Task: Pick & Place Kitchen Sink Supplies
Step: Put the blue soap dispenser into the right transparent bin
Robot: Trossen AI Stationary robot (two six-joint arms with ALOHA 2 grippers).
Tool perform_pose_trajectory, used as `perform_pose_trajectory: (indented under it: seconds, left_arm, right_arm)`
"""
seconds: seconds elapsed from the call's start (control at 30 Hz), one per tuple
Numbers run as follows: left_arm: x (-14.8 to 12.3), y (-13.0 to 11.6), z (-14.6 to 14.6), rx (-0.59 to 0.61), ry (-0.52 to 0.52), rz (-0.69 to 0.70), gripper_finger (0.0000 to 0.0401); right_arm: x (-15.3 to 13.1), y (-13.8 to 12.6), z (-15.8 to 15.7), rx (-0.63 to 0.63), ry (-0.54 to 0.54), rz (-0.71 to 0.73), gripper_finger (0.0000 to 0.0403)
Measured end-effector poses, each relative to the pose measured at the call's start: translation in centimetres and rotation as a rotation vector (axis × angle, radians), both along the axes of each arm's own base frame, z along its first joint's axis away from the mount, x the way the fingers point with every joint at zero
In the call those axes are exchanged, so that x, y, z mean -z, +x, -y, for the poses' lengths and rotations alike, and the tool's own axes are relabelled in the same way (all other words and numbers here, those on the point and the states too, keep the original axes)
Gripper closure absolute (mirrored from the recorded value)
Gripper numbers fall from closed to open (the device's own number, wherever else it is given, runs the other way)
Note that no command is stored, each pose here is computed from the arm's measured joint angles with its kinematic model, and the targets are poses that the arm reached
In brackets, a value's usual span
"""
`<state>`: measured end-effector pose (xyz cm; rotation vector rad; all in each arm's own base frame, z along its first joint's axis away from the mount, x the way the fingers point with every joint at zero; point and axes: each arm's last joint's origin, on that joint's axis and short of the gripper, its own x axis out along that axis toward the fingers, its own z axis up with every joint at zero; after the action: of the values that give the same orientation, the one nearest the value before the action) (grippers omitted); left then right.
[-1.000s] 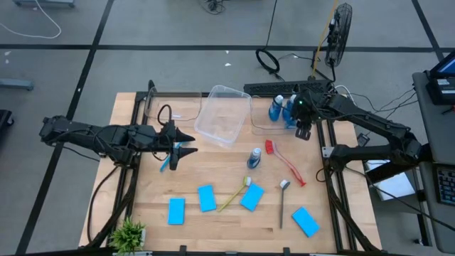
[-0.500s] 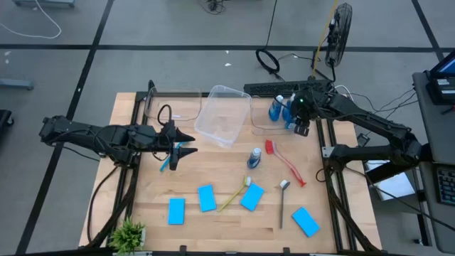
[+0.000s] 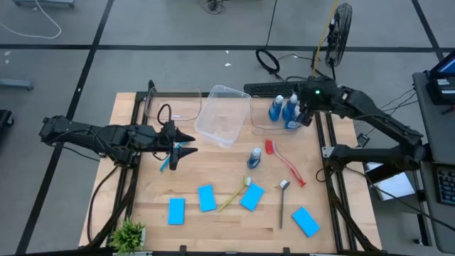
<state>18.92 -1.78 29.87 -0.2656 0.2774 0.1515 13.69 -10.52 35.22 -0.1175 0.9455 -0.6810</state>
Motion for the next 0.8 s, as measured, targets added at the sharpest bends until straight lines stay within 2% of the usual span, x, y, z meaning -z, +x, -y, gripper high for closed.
perform_pose_trajectory:
  seconds: [0.13, 0.43, 0.6, 0.8]
  left_arm:
    - [-0.1, 0.0, 0.0, -0.002, -0.001, 0.012, 0.0187]
    - [-0.8, 0.2, 0.0, -0.002, -0.01, 0.085, 0.0187]
    - [-0.9, 0.2, 0.0, -0.002, -0.011, 0.094, 0.0187]
    - [-1.1, 0.3, 0.0, -0.002, -0.014, 0.115, 0.0187]
  right_arm:
    - [-2.0, -0.7, -0.9, -0.028, 0.06, 0.194, 0.0222]
    - [-5.0, -2.7, -4.1, -0.313, 0.326, 0.647, 0.0222]
    - [-5.8, -4.3, -5.6, -0.377, 0.425, 0.753, 0.0222]
    - [-6.0, -6.4, -7.1, -0.336, 0.466, 0.809, 0.0222]
